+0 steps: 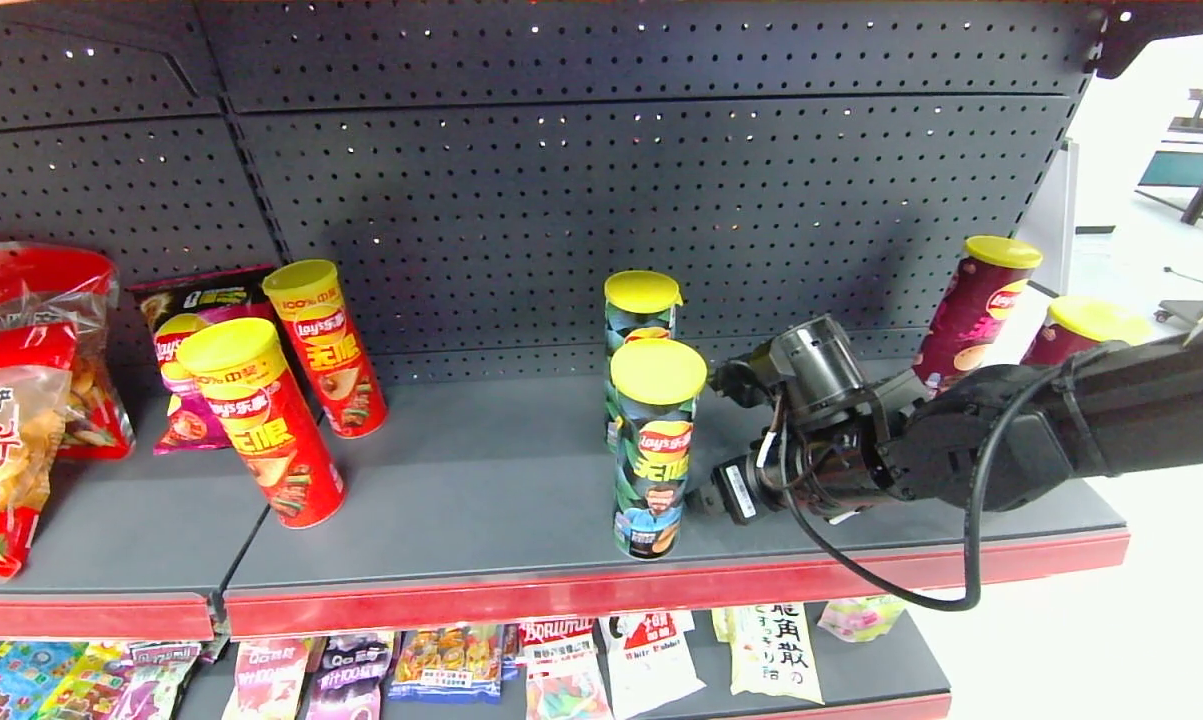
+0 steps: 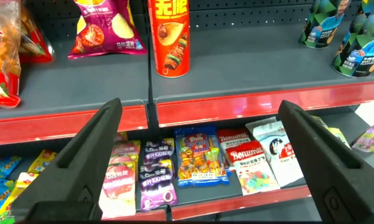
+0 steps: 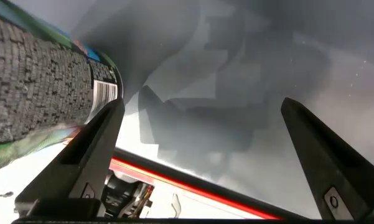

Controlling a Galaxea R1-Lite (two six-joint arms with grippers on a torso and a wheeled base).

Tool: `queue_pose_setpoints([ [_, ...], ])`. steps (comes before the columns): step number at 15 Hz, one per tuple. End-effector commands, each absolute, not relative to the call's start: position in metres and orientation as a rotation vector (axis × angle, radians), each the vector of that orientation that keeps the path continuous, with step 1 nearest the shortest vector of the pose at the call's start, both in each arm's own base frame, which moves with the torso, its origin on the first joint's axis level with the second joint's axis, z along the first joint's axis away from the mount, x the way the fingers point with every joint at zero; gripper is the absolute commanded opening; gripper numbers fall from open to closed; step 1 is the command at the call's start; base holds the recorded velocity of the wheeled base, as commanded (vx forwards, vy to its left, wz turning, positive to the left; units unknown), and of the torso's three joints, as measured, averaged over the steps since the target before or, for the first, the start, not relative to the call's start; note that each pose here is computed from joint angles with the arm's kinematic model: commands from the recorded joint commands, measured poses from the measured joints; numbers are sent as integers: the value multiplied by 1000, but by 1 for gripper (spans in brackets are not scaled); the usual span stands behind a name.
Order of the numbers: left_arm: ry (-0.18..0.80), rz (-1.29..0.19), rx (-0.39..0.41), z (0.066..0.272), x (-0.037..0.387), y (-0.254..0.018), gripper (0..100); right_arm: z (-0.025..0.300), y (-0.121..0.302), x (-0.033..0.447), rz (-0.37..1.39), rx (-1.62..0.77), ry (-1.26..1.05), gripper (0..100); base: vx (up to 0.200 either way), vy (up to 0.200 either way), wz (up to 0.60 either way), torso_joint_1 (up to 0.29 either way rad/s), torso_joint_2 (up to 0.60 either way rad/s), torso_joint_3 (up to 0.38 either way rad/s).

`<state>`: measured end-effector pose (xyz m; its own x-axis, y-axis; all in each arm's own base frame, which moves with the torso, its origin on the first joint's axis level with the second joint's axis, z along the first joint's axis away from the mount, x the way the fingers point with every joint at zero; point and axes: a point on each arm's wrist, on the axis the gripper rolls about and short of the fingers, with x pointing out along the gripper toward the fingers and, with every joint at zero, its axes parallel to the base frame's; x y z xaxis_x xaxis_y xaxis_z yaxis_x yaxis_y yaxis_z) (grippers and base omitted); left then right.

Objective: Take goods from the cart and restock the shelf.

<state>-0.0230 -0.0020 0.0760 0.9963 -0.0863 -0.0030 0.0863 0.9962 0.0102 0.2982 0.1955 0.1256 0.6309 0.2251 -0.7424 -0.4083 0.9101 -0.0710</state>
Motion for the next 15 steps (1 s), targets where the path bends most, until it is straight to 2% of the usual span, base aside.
queue_pose_setpoints([
  [1, 3, -84, 11, 76, -23, -2, 100, 127, 197, 299, 368, -240, 803, 100, 0, 0, 0, 0, 0, 0],
  [10, 3, -86, 9, 76, -23, -2, 100, 126, 201, 303, 375, -235, 786, 100, 0, 0, 0, 0, 0, 0],
  [15, 3, -86, 9, 76, -23, -2, 100, 111, 194, 296, 365, -258, 845, 100, 0, 0, 0, 0, 0, 0],
])
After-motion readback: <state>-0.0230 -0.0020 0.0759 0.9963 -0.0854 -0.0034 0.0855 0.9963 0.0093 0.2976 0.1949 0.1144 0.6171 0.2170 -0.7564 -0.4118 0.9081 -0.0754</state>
